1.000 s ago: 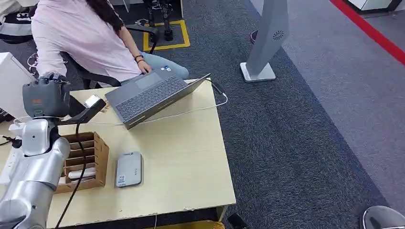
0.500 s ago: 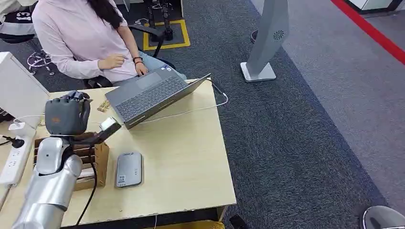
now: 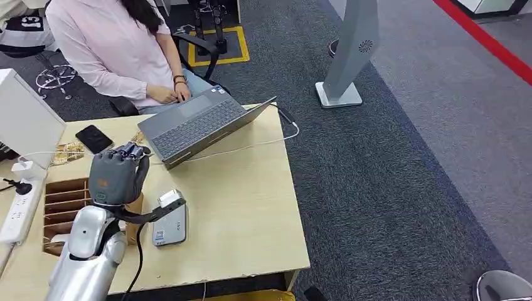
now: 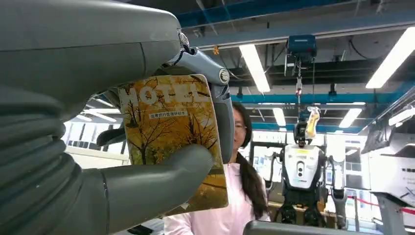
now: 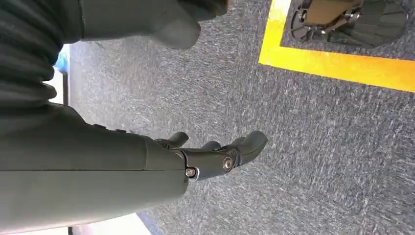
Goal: Pass the card to the sensor for recognition and then transmit it.
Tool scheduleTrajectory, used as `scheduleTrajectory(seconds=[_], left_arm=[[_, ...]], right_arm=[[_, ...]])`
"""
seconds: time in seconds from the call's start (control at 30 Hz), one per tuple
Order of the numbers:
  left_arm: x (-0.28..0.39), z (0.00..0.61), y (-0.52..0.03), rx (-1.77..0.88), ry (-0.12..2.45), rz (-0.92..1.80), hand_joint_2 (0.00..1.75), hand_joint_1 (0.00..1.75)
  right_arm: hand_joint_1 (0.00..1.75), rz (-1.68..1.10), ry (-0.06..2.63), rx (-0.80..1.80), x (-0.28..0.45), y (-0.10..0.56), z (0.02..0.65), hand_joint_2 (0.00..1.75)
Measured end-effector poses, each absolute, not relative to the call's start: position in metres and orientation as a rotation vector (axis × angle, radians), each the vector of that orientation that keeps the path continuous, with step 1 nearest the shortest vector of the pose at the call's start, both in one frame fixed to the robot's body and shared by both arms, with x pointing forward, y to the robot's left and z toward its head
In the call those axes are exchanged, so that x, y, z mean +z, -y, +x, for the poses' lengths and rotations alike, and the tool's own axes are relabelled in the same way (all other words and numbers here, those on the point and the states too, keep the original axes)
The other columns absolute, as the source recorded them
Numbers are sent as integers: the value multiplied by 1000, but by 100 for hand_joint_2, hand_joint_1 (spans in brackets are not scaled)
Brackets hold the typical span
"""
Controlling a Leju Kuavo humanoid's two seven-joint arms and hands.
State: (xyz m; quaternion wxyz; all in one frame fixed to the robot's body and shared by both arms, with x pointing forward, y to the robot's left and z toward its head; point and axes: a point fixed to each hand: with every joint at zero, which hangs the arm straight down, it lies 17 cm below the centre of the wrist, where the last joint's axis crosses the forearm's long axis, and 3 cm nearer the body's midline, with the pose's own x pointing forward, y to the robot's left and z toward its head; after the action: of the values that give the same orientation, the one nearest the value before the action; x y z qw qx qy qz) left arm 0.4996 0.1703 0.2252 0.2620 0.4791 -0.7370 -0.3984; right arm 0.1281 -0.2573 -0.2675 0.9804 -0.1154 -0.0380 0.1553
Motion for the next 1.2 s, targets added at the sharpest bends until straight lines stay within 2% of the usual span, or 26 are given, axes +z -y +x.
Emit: scheduleTrajectory(seconds=[0.33,0.63,0.9,1.2], left_arm=[[210,482,-152,-1132,1978,1266,175,175],[157,455,-156,-1239,1863,1255,175,175],[112,456,-167,-1329,1683,1179,175,175],[102,456,-169,-1353,1652,1163,175,175]], right_arm=[[0,-243,74,287,-269,263,124,175],[0,-242,60,256,-272,267,110,175],[0,-243,52,247,-273,270,104,175],[0,-244,50,248,-273,271,103,175]])
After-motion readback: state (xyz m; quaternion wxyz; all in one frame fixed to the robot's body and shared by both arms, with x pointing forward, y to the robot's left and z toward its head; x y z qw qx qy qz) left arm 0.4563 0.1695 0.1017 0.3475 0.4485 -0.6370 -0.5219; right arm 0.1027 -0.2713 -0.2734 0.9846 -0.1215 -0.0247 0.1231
